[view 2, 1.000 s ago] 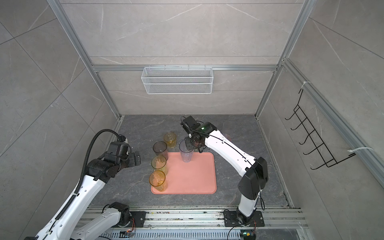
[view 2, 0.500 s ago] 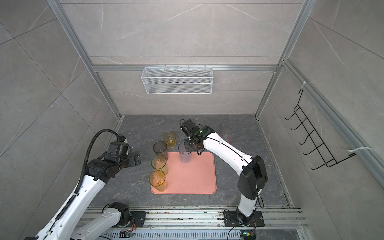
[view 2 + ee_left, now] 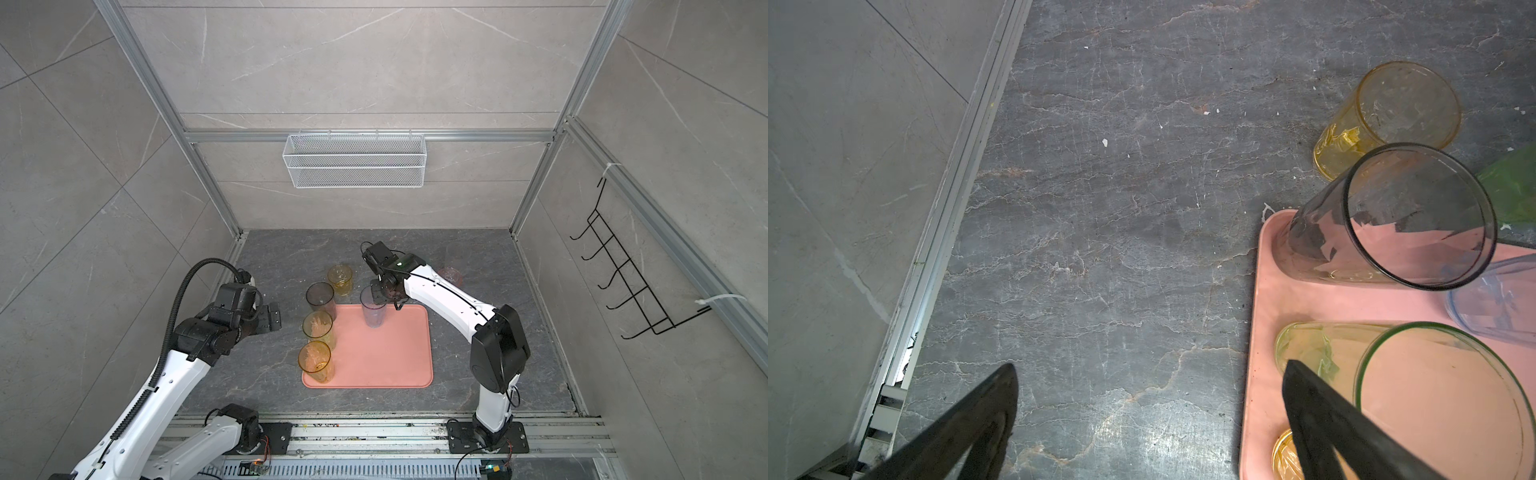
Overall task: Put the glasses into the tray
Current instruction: 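Lower the light blue glass onto the tray beside the dark grey glass and open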
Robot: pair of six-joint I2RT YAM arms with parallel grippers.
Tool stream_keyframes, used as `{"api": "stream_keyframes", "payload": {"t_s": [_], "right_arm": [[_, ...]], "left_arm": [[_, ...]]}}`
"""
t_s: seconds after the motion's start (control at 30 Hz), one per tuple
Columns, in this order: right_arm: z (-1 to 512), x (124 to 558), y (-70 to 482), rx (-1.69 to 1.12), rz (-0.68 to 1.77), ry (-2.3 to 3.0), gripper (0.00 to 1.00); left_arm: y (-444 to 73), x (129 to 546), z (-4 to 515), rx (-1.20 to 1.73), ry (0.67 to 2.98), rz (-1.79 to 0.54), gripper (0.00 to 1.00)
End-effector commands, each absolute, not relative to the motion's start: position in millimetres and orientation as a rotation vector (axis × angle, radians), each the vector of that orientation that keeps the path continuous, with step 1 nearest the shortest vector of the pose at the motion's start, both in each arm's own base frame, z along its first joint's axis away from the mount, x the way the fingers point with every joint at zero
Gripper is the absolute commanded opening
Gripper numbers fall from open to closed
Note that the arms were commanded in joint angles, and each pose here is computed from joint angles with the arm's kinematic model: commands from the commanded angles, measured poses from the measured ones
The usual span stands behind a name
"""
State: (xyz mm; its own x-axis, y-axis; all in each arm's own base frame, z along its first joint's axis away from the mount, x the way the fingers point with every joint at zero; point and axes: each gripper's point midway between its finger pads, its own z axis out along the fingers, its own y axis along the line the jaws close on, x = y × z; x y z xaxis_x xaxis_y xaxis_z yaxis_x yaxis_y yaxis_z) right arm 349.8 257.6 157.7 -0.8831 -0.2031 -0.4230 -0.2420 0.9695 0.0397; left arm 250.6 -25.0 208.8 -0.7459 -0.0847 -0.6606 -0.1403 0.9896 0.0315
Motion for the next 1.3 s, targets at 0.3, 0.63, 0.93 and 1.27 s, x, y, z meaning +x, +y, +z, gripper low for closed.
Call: {"api": "stream_keyframes", "payload": {"t_s": [0.3, 0.63, 0.93, 1.27], "right_arm": [[137.0, 355.7, 259.3, -0.285, 0.130, 2.720, 0.00], [130.4, 357.5, 259.7, -0.286, 0.123, 2.732, 0.00], [129.2, 356.8, 262.8, -0.296, 0.138, 2.745, 0.03], [143.0, 358.2, 265.7, -0.296, 0.167, 2.731, 0.18]], "left_arm": [[-20.8, 249.8, 212.9, -0.183, 2.403, 0.116, 0.99], [-20.9, 249.9, 213.1, -0.183, 2.402, 0.115, 0.99], [-20.5, 249.6, 212.6, -0.182, 2.404, 0.118, 0.99], [-20.2, 249.5, 212.6, -0.186, 2.403, 0.119, 0.99]]}}
